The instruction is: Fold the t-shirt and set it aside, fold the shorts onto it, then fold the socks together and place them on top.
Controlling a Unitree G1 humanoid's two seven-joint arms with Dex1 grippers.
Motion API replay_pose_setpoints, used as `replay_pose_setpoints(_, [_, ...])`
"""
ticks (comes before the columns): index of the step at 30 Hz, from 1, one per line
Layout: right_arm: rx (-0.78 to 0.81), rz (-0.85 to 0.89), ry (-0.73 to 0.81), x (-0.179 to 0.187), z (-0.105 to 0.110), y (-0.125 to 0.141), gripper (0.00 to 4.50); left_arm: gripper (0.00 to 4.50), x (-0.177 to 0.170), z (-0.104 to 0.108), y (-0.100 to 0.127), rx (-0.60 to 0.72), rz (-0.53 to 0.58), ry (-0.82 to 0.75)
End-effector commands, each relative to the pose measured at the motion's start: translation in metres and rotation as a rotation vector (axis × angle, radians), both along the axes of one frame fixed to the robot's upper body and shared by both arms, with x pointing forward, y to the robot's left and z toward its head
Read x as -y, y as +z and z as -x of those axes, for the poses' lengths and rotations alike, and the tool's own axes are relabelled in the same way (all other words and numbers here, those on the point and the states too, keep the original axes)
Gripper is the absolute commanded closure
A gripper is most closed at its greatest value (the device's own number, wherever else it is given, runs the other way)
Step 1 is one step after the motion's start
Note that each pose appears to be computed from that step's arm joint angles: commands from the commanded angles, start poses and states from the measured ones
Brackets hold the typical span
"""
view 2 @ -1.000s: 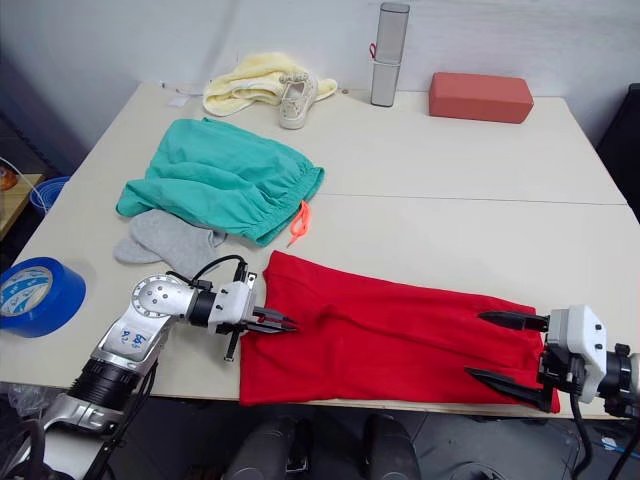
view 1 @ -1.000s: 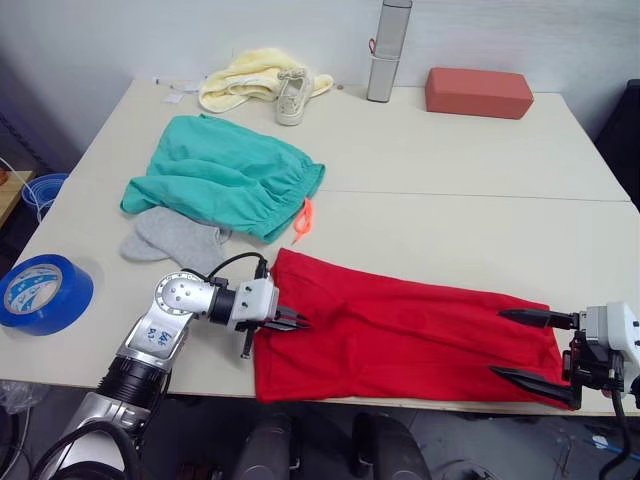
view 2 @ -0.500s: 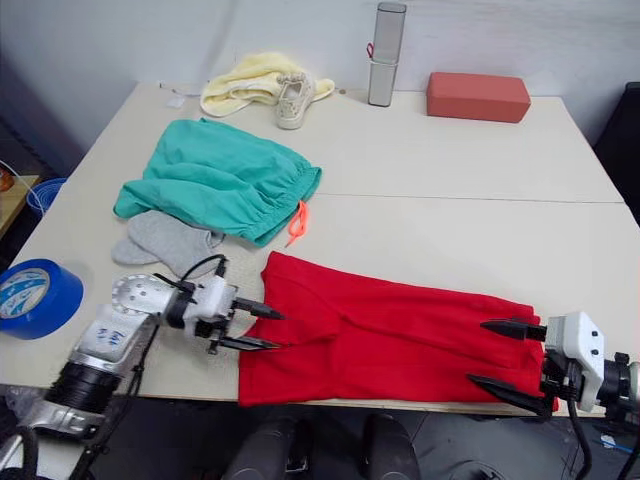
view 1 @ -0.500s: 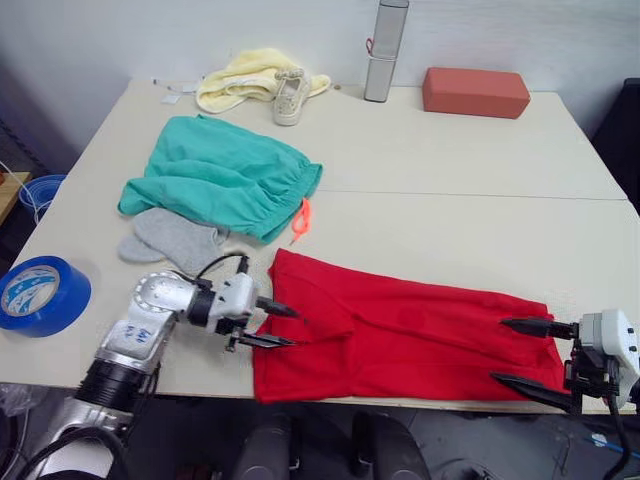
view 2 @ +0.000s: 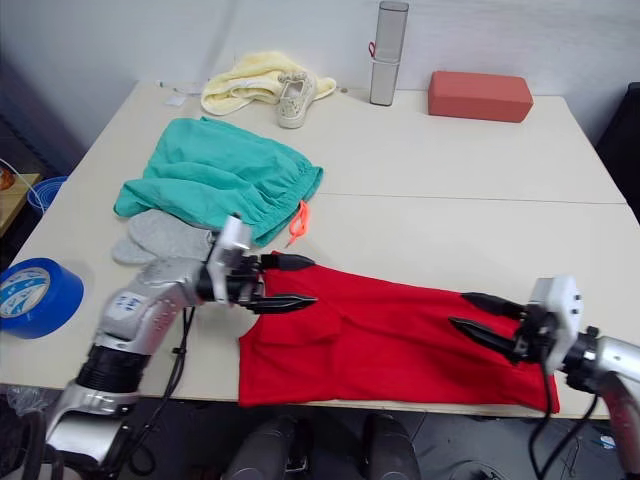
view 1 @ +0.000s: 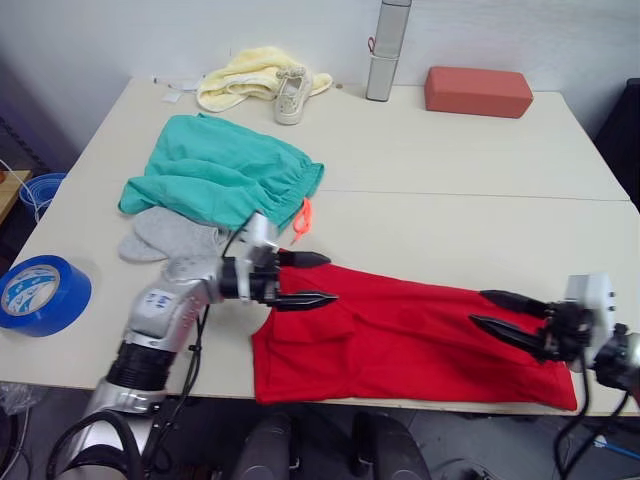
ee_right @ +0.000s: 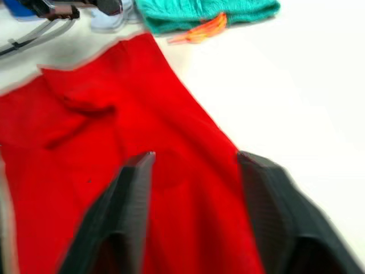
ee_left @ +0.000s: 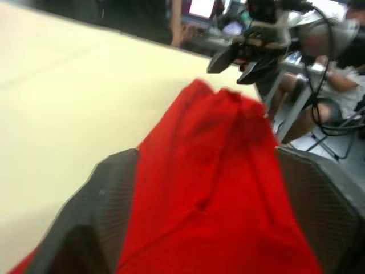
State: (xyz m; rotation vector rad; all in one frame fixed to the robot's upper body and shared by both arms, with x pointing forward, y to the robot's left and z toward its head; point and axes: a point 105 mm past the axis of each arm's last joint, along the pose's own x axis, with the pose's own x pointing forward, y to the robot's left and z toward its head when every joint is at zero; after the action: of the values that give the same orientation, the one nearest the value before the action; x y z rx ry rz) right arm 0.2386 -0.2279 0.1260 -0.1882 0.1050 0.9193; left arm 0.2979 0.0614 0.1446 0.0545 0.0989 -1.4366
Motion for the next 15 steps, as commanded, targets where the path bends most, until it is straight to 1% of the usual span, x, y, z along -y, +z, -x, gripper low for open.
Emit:
replay_pose_setpoints(1, [0.075, 0.065, 0.015, -0.008, -0.003, -0.005, 3.23, 1.67, 0.003, -0.01, -0.005, 0.072, -0.036, 0.089])
replay_pose_setpoints(2, [0.087, 0.079, 0.006, -0.012, -0.005, -0.01, 3.61, 2.03, 0.006, -0.013, -0.012, 0.094, -0.06, 0.119])
replay_pose_setpoints(3, [0.095, 0.093, -0.012, -0.013, -0.007, -0.015, 3.86, 2.26, 0.007, -0.016, -0.019, 0.116, -0.082, 0.145])
replay_pose_setpoints(5, [0.117, 0.119, -0.038, -0.014, -0.011, -0.02, 4.5, 2.94, 0.009, -0.018, -0.027, 0.134, -0.103, 0.174])
replay_pose_setpoints(8, [0.141, 0.173, -0.186, 0.003, -0.03, -0.031, 4.5, 3.87, 0.002, -0.031, -0.036, 0.119, -0.092, 0.328])
replay_pose_setpoints(9, [0.134, 0.19, -0.21, 0.007, -0.032, -0.035, 4.5, 4.23, -0.001, -0.034, -0.037, 0.112, -0.091, 0.364])
replay_pose_setpoints(10, [0.136, 0.204, -0.242, 0.015, -0.035, -0.037, 4.5, 4.48, -0.006, -0.036, -0.042, 0.105, -0.112, 0.399])
replay_pose_setpoints(15, [0.128, 0.229, -0.327, 0.04, -0.034, -0.04, 4.5, 4.48, -0.028, -0.042, -0.062, 0.064, -0.216, 0.486])
